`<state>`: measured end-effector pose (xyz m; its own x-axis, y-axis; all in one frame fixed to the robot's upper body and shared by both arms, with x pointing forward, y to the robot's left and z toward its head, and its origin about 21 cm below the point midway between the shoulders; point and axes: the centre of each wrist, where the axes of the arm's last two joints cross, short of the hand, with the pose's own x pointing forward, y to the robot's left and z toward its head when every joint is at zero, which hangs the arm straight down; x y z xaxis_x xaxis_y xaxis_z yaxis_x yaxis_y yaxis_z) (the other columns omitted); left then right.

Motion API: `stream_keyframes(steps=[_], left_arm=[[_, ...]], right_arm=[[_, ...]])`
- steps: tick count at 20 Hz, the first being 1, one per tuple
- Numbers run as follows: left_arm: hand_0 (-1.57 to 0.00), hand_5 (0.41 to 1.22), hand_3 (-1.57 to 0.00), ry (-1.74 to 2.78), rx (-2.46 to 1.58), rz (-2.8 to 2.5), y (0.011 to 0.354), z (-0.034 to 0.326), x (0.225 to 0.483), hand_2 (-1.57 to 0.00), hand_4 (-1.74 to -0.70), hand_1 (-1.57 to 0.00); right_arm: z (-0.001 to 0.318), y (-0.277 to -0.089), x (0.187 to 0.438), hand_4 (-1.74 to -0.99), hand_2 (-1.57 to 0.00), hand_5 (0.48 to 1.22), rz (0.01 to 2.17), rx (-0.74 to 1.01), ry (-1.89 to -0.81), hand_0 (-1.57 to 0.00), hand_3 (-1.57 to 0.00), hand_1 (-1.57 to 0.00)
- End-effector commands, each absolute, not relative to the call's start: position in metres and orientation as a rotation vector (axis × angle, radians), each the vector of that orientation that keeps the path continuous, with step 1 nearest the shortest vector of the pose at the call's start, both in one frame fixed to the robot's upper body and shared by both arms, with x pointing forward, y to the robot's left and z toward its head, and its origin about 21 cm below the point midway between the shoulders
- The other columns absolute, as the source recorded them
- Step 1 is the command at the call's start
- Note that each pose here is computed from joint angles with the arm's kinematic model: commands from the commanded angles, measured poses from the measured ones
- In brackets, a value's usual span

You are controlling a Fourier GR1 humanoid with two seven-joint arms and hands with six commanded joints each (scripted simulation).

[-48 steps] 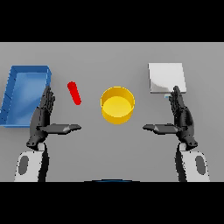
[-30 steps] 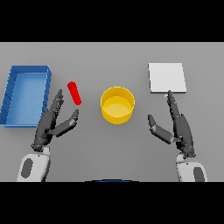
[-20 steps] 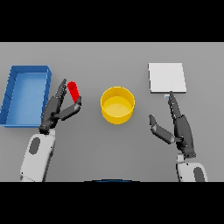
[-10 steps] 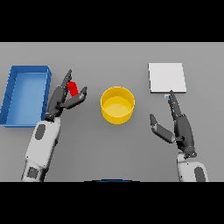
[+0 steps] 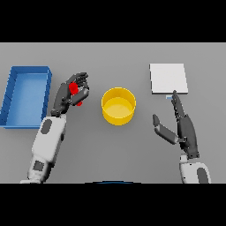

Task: Pick up the red beaker and tilt it to pour out 1 green nut into yellow bowl. Pick up the yellow bowl and place it on the metallic measuring scale.

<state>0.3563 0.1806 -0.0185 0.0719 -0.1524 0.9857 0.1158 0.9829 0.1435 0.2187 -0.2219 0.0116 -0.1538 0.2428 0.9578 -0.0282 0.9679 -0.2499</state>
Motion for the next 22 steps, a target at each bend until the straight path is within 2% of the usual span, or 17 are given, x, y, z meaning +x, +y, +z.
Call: stream_keyframes(steps=[1, 2, 4, 6, 8, 13, 17, 22], left_arm=[[-0.68, 0.949, -0.71, -1.490, 0.063, -0.201, 0.178, -0.020, 0.357, -0.71, -1.44, -0.70], [-0.86, 1.003, -0.88, -1.493, 0.091, -0.220, 0.173, -0.019, 0.359, -0.89, -1.44, -0.87], [-1.12, 1.082, -1.13, -1.542, 0.099, -0.232, 0.173, -0.024, 0.358, -1.13, -1.44, -1.13], [-1.28, 1.132, -1.29, -1.541, 0.094, -0.226, 0.172, -0.023, 0.358, -1.29, -1.45, -1.29], [-1.38, 1.129, -1.39, -1.567, 0.101, -0.207, 0.168, -0.023, 0.359, -1.39, -1.55, -1.39], [-1.51, 1.103, -1.51, -1.630, 0.100, -0.196, 0.173, -0.008, 0.362, -1.51, -1.68, -1.51], [-1.55, 1.097, -1.55, -1.697, 0.142, -0.242, 0.169, 0.019, 0.363, -1.55, -1.72, -1.55], [-1.56, 1.121, -1.56, -1.682, 0.282, -0.628, 0.159, 0.054, 0.369, -1.56, -1.73, -1.56]], right_arm=[[0.011, -0.224, 0.217, -1.285, 0.00, 0.683, 0.241, -0.157, -1.706, 0.00, 0.00, 0.00], [0.011, -0.221, 0.218, -1.283, 0.00, 0.683, 0.239, -0.156, -1.702, 0.00, 0.00, 0.00], [0.014, -0.219, 0.220, -1.290, 0.00, 0.684, 0.226, -0.149, -1.704, 0.00, 0.00, 0.00], [0.011, -0.220, 0.221, -1.293, 0.00, 0.682, 0.229, -0.147, -1.705, 0.00, 0.00, 0.00], [0.011, -0.217, 0.221, -1.303, 0.00, 0.682, 0.221, -0.125, -1.702, 0.00, 0.00, 0.00], [0.012, -0.216, 0.221, -1.263, 0.00, 0.671, 0.260, -0.148, -1.720, 0.00, 0.00, 0.00], [0.012, -0.213, 0.221, -1.250, 0.00, 0.672, 0.275, -0.154, -1.723, 0.00, 0.00, 0.00], [0.014, -0.213, 0.220, -1.243, 0.00, 0.691, 0.301, -0.199, -1.721, 0.00, 0.00, 0.00]])
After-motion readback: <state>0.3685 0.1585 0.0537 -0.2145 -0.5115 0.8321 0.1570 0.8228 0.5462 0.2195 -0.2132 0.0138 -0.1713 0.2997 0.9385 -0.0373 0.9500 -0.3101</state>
